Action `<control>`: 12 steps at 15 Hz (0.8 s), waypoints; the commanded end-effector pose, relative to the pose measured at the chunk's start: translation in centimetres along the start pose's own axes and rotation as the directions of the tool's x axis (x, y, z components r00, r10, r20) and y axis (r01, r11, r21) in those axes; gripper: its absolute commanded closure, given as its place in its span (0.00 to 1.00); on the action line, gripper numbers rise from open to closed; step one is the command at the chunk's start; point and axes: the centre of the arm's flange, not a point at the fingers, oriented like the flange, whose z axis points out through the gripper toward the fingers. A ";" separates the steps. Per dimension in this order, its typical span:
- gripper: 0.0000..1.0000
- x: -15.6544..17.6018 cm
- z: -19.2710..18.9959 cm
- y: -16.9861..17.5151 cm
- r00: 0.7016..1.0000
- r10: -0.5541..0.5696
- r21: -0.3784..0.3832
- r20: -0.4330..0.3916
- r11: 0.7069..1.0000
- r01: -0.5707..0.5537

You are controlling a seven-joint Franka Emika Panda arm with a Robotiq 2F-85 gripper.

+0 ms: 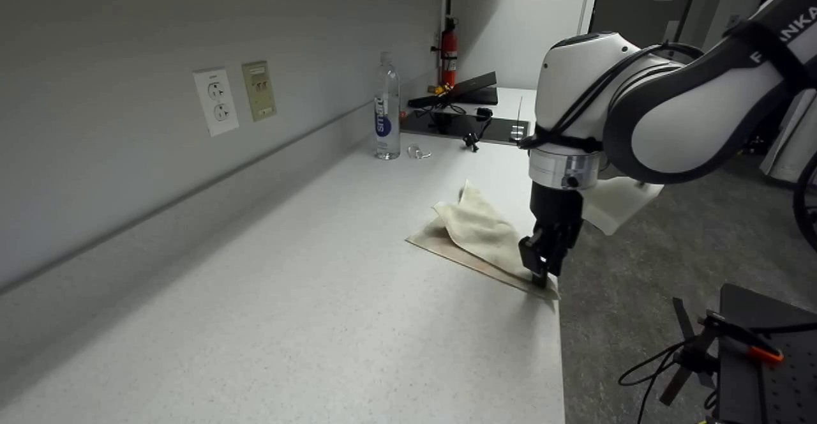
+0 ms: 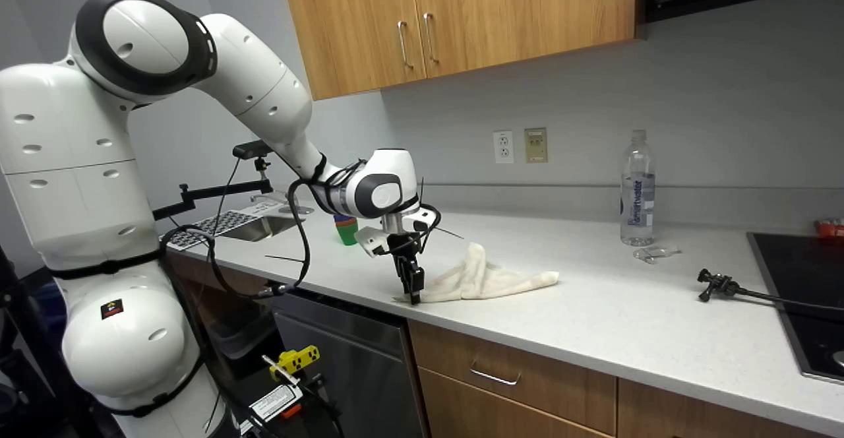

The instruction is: Fold the cloth

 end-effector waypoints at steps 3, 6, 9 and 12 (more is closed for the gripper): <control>1.00 0.8 -0.3 -0.1 1.000 0.014 0.063 0.026 0.998 -0.015; 1.00 0.3 0.1 0.5 0.999 0.020 0.047 0.043 0.999 -0.022; 0.99 -1.4 0.8 1.5 0.994 0.018 -0.001 0.104 1.000 -0.018; 0.99 -3.5 1.1 2.1 0.984 -0.012 -0.054 0.176 0.998 0.022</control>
